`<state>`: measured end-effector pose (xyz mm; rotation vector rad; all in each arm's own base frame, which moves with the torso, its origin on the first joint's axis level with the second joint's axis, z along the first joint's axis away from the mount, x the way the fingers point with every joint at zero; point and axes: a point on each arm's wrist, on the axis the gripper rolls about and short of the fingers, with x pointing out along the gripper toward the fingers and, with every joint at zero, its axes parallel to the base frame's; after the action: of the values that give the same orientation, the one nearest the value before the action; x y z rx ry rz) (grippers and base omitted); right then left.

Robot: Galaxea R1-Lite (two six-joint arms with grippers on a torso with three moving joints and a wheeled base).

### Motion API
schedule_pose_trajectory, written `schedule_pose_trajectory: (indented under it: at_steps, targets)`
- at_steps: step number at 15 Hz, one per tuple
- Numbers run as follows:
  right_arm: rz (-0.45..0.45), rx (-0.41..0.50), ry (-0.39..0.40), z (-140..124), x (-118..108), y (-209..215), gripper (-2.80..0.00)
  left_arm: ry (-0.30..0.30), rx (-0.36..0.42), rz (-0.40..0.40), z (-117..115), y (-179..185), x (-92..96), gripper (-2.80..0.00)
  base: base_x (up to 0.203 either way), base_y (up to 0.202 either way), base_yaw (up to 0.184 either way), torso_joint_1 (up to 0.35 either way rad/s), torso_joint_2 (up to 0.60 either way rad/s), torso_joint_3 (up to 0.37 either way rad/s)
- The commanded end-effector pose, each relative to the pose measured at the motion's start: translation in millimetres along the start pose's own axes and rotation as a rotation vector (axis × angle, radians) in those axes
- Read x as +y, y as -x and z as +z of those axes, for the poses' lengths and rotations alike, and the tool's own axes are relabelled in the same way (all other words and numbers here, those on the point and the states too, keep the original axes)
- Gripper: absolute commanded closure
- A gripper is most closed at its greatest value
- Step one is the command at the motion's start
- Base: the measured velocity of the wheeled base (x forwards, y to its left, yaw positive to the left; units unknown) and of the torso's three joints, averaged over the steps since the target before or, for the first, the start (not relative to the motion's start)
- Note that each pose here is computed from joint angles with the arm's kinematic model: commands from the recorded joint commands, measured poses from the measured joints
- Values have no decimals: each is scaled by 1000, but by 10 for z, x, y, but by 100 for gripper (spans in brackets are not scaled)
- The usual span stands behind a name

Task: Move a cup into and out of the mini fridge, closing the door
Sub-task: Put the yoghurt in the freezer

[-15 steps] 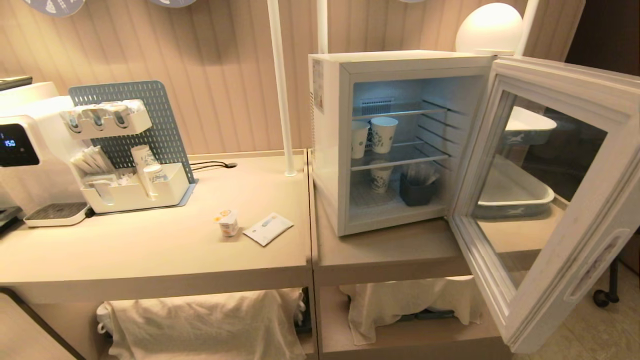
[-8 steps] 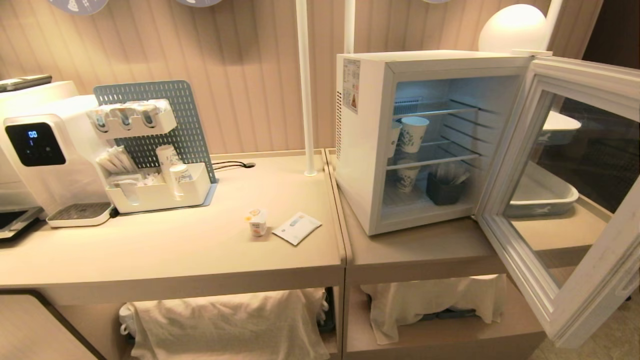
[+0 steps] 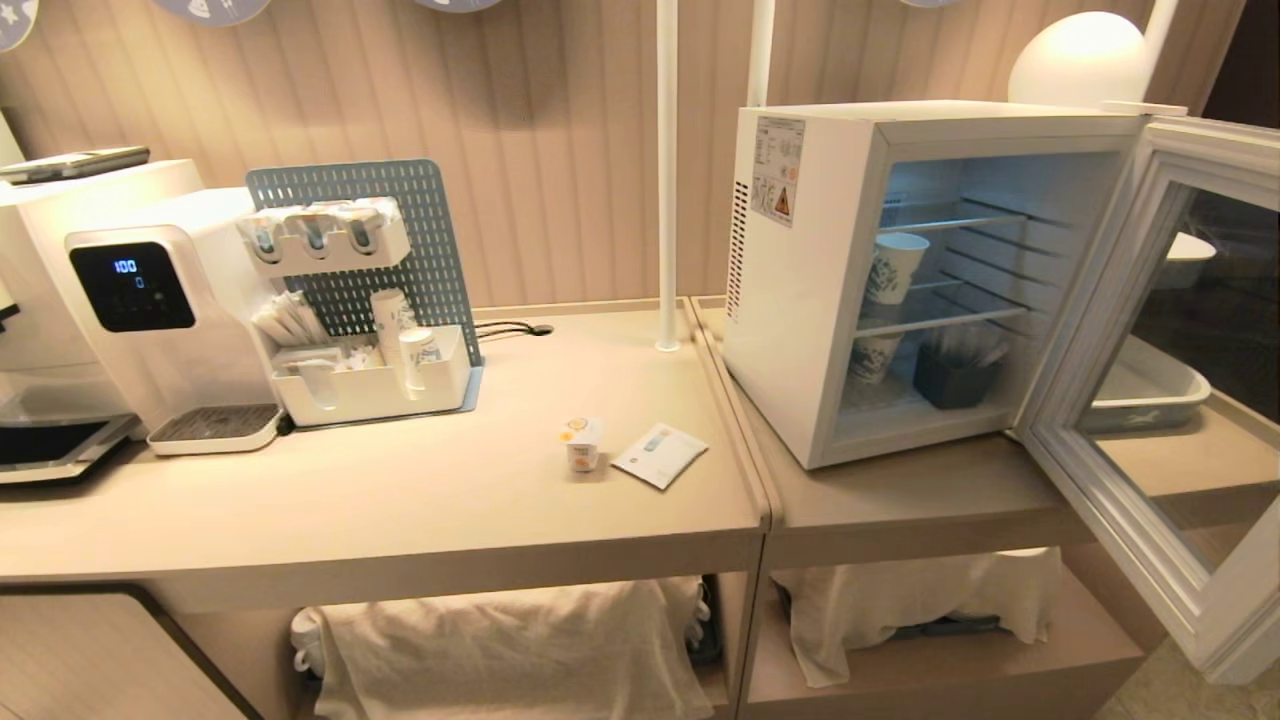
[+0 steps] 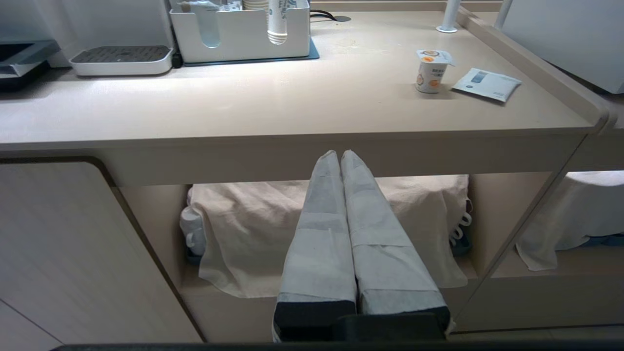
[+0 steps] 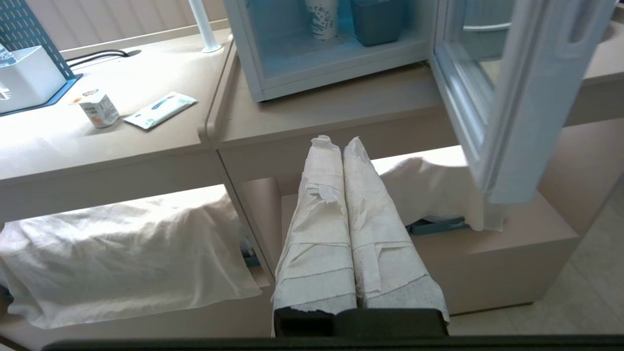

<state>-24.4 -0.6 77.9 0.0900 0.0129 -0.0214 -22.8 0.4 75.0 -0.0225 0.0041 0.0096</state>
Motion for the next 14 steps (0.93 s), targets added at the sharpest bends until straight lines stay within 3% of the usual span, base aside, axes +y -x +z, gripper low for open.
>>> schedule_pose_trajectory:
  at_steps: [1,14]
  targets:
    - [1,0,0,-1,0,0,0,0,3,0,-4,-2,0,0,0,189,-2,1,6,6]
    - [1,0,-2,-1,0,0,0,0,2,1,-3,-2,0,0,0,189,-1,2,3,3]
